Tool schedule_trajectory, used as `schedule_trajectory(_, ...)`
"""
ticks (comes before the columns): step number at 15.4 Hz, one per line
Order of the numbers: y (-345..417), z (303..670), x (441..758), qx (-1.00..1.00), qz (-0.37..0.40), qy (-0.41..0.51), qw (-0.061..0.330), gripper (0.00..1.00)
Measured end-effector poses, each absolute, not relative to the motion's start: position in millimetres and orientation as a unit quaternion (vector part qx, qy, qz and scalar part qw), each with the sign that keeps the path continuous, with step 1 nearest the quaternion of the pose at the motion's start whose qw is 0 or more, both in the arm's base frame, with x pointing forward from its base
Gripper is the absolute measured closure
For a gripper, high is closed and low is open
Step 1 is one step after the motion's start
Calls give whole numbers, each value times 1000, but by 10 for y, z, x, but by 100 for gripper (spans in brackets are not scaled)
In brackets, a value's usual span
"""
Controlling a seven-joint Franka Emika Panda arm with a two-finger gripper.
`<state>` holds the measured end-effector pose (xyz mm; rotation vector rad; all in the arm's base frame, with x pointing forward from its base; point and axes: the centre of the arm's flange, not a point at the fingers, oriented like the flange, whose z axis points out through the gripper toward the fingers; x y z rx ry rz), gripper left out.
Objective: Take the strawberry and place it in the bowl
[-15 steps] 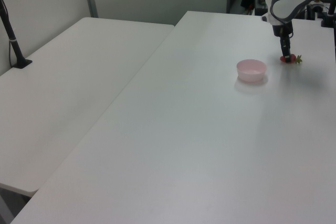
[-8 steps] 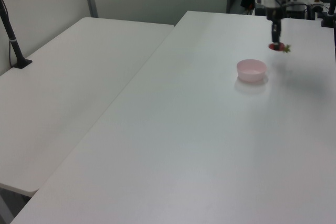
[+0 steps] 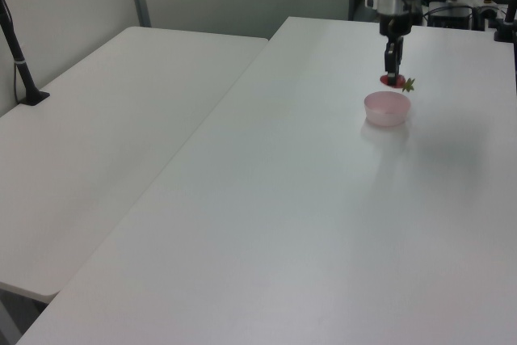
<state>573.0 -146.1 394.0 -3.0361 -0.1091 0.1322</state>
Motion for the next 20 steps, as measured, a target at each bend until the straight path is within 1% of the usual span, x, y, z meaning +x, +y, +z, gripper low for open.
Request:
schedule_trajectory(1,-1459,3866,5755,-997,44,-35,50,60)
schedule_trajectory(2,-1471,3802,5769,-997,46,-34,51,55)
schedule_trajectory(4,-1494,3725,5778,-997,50,-32,52,36)
schedule_trajectory(7,-1495,3736,5790,-997,48,-32,52,4)
schedule_trajectory(8,-1493,3749,5796,-997,47,-32,51,0)
schedule_trajectory(11,-1492,3904,5805,-998,39,-33,49,0)
schedule_trajectory(13,-1476,4187,5768,-997,46,-33,52,0)
schedule_trajectory(15,-1441,4642,5699,-997,52,-20,54,0)
schedule_trajectory(17,-1376,5163,5599,-998,41,7,50,0)
schedule_trajectory(20,-1088,5841,5367,-997,32,47,44,0)
